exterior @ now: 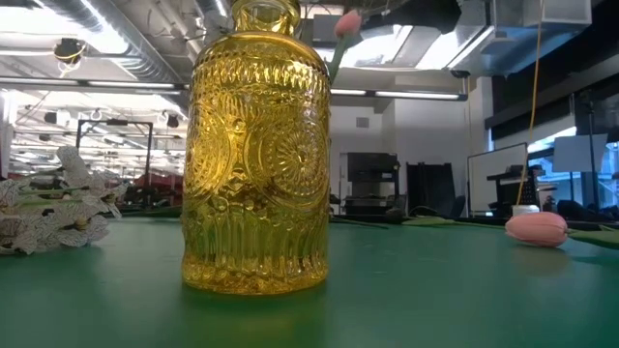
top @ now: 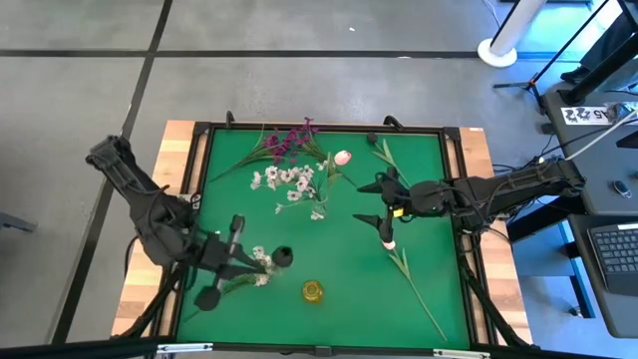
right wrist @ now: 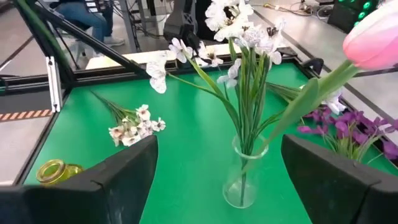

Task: Sort flowers into vase by color
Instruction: Put the middle left black tulip flower into the yellow crystal vase

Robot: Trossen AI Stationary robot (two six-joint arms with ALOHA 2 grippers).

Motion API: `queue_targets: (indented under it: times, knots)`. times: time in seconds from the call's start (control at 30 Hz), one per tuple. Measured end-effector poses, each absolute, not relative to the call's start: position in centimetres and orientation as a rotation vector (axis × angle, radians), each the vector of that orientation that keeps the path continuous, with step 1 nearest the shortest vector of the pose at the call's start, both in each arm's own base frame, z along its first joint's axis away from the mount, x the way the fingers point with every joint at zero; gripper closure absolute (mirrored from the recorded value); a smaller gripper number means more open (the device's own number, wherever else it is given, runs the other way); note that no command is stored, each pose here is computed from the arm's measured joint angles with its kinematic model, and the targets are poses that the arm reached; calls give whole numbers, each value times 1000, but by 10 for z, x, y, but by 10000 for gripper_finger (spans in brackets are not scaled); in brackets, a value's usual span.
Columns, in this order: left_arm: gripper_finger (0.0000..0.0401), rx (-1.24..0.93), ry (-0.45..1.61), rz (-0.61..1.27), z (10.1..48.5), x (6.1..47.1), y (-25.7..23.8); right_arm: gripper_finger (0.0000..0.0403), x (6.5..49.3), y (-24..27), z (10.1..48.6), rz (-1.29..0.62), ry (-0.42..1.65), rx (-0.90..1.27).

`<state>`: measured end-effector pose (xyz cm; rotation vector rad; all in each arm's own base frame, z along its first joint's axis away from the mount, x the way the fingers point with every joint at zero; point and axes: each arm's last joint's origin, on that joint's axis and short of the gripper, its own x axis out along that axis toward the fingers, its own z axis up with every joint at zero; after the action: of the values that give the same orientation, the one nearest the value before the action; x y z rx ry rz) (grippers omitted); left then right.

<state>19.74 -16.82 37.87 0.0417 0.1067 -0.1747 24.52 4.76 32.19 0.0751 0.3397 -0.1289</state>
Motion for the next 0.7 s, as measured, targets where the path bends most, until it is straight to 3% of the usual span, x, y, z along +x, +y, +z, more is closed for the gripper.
queue_targets:
  times: [0.4, 0.7]
  knots:
    - [401, 202, 6, -161, 345, 247, -210, 63, 238, 57, 330, -35, 302, 89]
    - [401, 91, -38, -109, 320, 259, -194, 63, 226, 68, 334, -71, 293, 36]
